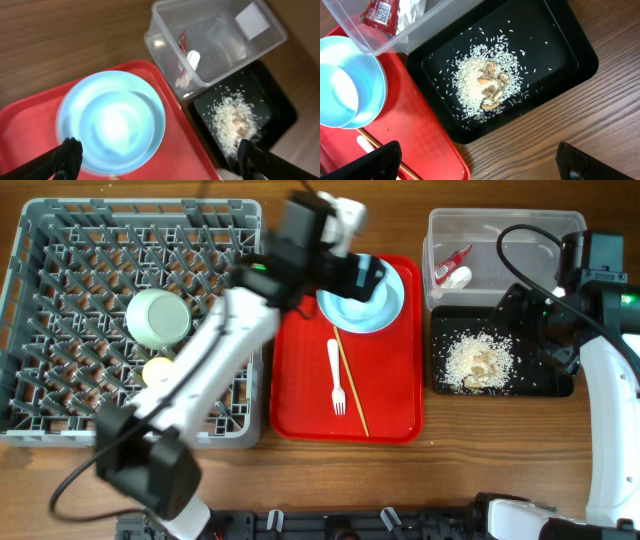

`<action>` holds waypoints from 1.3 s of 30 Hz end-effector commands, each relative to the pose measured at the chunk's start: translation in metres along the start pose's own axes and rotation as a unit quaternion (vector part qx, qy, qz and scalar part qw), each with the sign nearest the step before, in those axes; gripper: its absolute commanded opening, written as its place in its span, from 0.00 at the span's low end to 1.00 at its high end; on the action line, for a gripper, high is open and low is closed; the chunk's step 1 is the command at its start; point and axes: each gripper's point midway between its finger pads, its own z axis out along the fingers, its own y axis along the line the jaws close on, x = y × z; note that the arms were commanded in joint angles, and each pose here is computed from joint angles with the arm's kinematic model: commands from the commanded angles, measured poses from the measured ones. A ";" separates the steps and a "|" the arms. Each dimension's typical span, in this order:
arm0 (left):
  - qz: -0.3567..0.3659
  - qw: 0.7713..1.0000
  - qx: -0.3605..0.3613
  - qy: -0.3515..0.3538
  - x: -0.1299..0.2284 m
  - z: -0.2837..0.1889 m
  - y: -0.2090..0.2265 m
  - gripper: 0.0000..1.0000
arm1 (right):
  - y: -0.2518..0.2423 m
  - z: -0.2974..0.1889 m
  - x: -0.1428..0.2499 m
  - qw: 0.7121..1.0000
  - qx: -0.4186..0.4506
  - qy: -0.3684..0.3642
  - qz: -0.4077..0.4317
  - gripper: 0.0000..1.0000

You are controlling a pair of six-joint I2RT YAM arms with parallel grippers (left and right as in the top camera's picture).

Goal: Sort waste into correct bins and load items into the dishwasher rack
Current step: 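Grasp the light blue bowl on the plate with the left gripper, then place the light blue bowl into the dish rack with the left gripper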

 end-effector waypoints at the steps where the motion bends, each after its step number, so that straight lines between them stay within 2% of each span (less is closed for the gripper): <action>1: 0.017 0.998 -0.060 0.030 0.029 0.056 -0.004 1.00 | -0.001 -0.004 0.000 1.000 -0.001 -0.005 0.007 1.00; 4: 0.028 0.994 -0.076 0.068 0.061 0.094 -0.004 0.89 | -0.001 -0.004 0.000 1.000 -0.002 -0.003 -0.003 1.00; 8: 0.029 0.986 -0.115 0.117 0.100 0.126 0.019 0.69 | -0.002 -0.004 0.002 1.000 -0.001 -0.001 -0.003 1.00; 13: 0.031 0.976 -0.150 0.155 0.123 0.128 0.036 0.43 | -0.001 -0.004 0.002 1.000 -0.001 -0.001 -0.003 1.00; 15: 0.033 0.972 -0.166 0.162 0.127 0.125 0.042 0.38 | -0.001 -0.004 0.002 1.000 -0.001 -0.001 -0.003 1.00; 17: 0.033 0.971 -0.168 0.166 0.129 0.124 0.042 0.27 | -0.002 -0.004 0.002 1.000 -0.001 -0.001 -0.003 1.00; 20: 0.033 0.968 -0.171 0.180 0.135 0.121 0.044 0.16 | -0.002 -0.004 0.002 1.000 -0.001 -0.001 -0.003 1.00; 25: 0.032 0.965 -0.174 0.195 0.142 0.118 0.045 0.04 | -0.002 -0.004 0.002 1.000 -0.001 -0.001 -0.003 1.00; 29: 0.032 0.966 -0.173 0.189 0.136 0.112 0.043 0.04 | -0.002 -0.004 0.002 1.000 -0.001 0.000 -0.003 1.00; 33: 0.028 0.975 -0.167 0.145 0.099 0.081 0.035 0.04 | -0.002 -0.004 0.002 1.000 -0.001 -0.001 -0.003 1.00; 35: 0.017 0.983 -0.157 0.098 0.064 0.047 0.031 0.04 | -0.002 -0.004 0.002 1.000 -0.001 -0.001 -0.003 1.00; 39: -0.025 0.996 -0.086 0.029 0.015 -0.013 0.033 0.04 | -0.002 -0.004 0.002 1.000 -0.001 -0.001 -0.003 1.00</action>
